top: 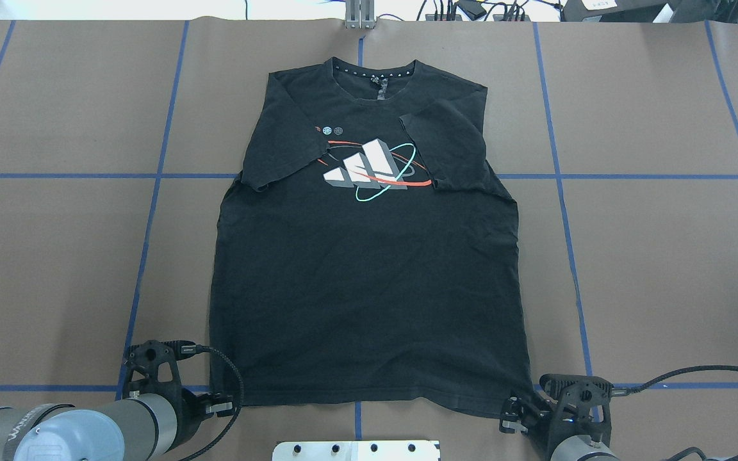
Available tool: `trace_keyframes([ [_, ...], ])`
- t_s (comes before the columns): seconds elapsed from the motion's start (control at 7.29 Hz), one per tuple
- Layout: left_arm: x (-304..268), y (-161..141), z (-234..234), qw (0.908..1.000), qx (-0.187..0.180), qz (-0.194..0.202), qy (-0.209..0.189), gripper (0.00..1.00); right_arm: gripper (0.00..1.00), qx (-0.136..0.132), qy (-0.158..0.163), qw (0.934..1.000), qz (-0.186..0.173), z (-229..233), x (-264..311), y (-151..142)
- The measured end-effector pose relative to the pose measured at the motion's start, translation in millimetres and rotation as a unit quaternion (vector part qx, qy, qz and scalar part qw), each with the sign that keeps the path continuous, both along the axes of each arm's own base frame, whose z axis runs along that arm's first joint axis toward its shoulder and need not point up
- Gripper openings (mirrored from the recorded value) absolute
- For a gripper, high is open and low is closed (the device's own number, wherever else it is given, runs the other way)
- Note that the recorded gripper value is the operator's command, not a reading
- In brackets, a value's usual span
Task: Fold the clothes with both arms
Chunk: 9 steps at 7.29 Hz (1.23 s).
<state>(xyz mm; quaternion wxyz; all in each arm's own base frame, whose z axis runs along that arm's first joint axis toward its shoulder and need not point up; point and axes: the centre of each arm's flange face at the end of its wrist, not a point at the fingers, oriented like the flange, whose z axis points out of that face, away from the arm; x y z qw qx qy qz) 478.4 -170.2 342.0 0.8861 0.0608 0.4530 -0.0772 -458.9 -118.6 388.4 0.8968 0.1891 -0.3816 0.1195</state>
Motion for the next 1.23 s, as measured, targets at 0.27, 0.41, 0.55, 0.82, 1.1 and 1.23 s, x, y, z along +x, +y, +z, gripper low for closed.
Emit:
trace_keyframes([
  [0.27, -1, 0, -1, 1.0, 0.0, 0.0, 0.001, 0.0, 0.0, 0.0, 0.001, 1.0, -0.001, 0, 0, 0],
  [0.41, -1, 0, -2, 1.0, 0.0, 0.0, 0.002, 0.0, 0.0, 0.0, 0.0, 1.0, 0.0, 0, -1, 0],
  [0.55, -1, 0, -2, 1.0, 0.0, 0.0, 0.003, 0.0, 0.0, 0.001, -0.002, 1.0, 0.0, -1, -1, 0],
  [0.82, -6, -1, -9, 1.0, 0.0, 0.0, 0.01, 0.0, 0.0, -0.001, -0.011, 0.9999, 0.001, -11, 3, -3],
  [1.1, -29, -3, -37, 0.9993, -0.014, 0.018, 0.029, 0.0, 0.0, -0.013, -0.038, 0.9992, 0.001, -40, 28, -15],
  [1.23, -47, -10, -54, 0.9988, -0.024, 0.024, 0.036, 0.0, 0.0, -0.021, -0.048, 0.9986, -0.001, -52, 43, -24],
])
